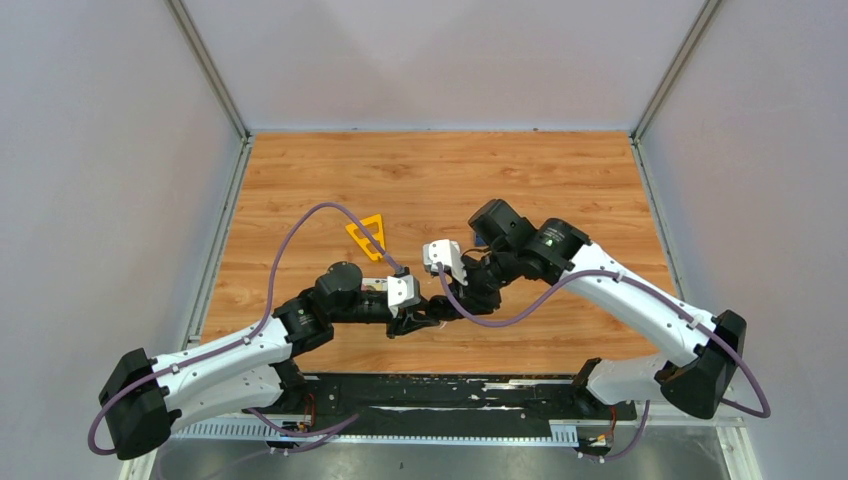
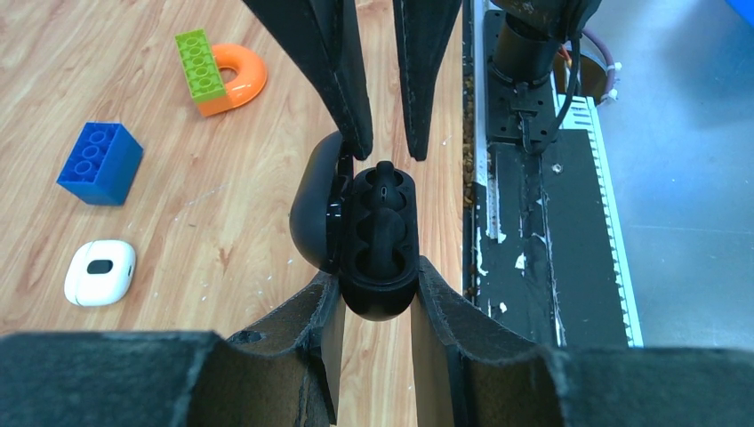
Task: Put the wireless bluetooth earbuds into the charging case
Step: Close the charging case with the earbuds at the center of the board.
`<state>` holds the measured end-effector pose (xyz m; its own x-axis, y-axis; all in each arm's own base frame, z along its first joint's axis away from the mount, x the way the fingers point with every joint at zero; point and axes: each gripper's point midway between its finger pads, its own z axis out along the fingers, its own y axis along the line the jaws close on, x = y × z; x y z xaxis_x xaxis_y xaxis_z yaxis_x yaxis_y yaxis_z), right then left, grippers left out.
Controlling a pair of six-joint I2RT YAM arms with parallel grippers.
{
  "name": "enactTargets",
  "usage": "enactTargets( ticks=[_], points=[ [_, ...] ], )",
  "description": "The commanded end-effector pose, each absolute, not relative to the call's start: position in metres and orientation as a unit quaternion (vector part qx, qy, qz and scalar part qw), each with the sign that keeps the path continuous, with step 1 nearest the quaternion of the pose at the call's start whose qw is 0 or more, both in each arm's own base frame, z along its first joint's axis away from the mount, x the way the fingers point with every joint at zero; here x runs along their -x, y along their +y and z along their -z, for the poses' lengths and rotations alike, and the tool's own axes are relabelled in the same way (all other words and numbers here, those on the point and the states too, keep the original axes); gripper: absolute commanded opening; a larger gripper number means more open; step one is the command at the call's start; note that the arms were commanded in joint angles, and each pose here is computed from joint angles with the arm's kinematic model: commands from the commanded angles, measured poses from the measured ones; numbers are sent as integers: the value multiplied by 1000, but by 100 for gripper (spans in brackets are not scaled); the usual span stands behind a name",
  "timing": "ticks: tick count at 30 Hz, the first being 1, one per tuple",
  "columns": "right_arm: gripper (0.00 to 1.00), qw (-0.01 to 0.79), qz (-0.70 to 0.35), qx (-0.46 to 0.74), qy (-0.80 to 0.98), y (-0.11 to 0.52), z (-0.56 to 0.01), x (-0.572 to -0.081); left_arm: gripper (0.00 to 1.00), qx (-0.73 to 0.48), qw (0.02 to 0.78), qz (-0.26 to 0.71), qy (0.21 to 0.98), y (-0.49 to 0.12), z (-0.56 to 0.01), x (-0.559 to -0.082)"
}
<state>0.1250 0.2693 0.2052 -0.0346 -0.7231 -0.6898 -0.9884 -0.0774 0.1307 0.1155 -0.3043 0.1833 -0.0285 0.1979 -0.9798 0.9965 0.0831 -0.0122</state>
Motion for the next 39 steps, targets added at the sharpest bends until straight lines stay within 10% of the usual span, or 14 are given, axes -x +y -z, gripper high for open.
enactTargets(
  ticks=[1,7,11,15,39],
  points=[
    [23,250,-310,682,613,262,-241,-122,0,-522,482,445,545,-308,-202,-113],
    [26,271,-320,692,588,247,-256,-103,0,-523,478,448,545,-310,-202,-112],
    [61,319,-275,661,621,252,-250,-133,0,-524,476,449,546,-310,-201,-112],
    [70,315,-283,673,606,263,-242,-137,0,-523,478,449,544,-310,-202,-112],
    [73,315,-307,653,617,253,-229,-125,0,-460,506,431,588,-307,-203,-134]
  ],
)
